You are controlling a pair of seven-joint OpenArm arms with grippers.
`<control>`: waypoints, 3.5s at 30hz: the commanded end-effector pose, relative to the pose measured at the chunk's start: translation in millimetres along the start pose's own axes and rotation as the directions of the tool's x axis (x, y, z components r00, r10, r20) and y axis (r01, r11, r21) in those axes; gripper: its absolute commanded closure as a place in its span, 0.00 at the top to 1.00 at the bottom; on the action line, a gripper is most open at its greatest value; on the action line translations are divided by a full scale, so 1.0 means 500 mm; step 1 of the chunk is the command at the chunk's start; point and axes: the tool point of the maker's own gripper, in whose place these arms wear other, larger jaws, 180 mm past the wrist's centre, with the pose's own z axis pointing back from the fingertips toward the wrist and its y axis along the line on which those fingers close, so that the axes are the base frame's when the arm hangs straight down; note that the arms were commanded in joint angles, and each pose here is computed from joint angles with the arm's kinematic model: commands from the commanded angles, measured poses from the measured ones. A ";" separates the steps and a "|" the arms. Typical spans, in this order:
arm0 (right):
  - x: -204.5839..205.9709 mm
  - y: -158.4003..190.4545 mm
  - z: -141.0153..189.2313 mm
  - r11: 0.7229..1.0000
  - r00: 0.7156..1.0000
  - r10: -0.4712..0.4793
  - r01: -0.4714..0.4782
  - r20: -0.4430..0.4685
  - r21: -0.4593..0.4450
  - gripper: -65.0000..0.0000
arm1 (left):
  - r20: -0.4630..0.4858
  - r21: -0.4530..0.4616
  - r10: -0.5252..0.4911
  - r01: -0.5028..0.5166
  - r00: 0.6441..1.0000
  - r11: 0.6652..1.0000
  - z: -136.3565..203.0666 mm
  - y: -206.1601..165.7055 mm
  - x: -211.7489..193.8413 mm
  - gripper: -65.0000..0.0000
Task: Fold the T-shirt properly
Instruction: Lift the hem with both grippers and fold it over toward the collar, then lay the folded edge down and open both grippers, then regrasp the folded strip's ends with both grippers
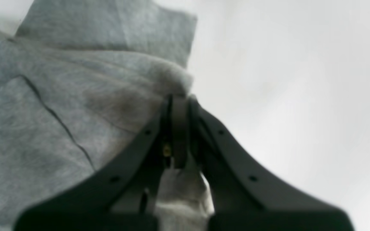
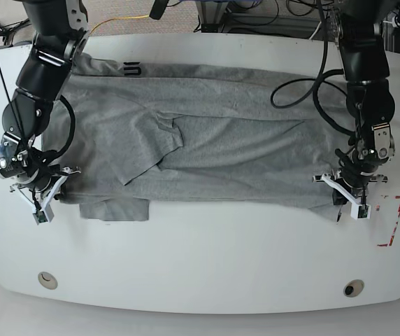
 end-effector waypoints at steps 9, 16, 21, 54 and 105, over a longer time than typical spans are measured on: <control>-0.012 -0.020 0.102 0.988 0.997 0.075 -0.077 -0.015 -0.134 0.00 | 0.107 0.012 -0.092 0.091 0.990 0.996 0.071 -0.004 0.041 0.00; -0.052 -0.022 0.128 0.982 0.994 0.083 -0.094 -0.076 -0.161 0.00 | 0.044 0.037 -0.129 0.127 0.991 0.991 0.103 0.045 0.016 0.00; -0.095 -0.013 0.157 0.980 0.993 0.054 -0.072 -0.101 -0.187 0.00 | 0.003 0.002 -0.198 0.198 0.980 0.980 0.137 0.053 0.018 0.00; -0.268 0.057 0.241 0.977 0.970 0.001 -0.052 -0.241 -0.205 0.00 | -0.191 0.048 -0.288 0.302 0.939 0.952 0.301 0.107 -0.134 0.00; -0.193 0.155 0.048 0.987 0.984 -0.095 0.113 -0.148 0.117 0.85 | -0.232 0.029 -0.266 0.280 0.936 0.960 0.309 0.079 -0.164 0.65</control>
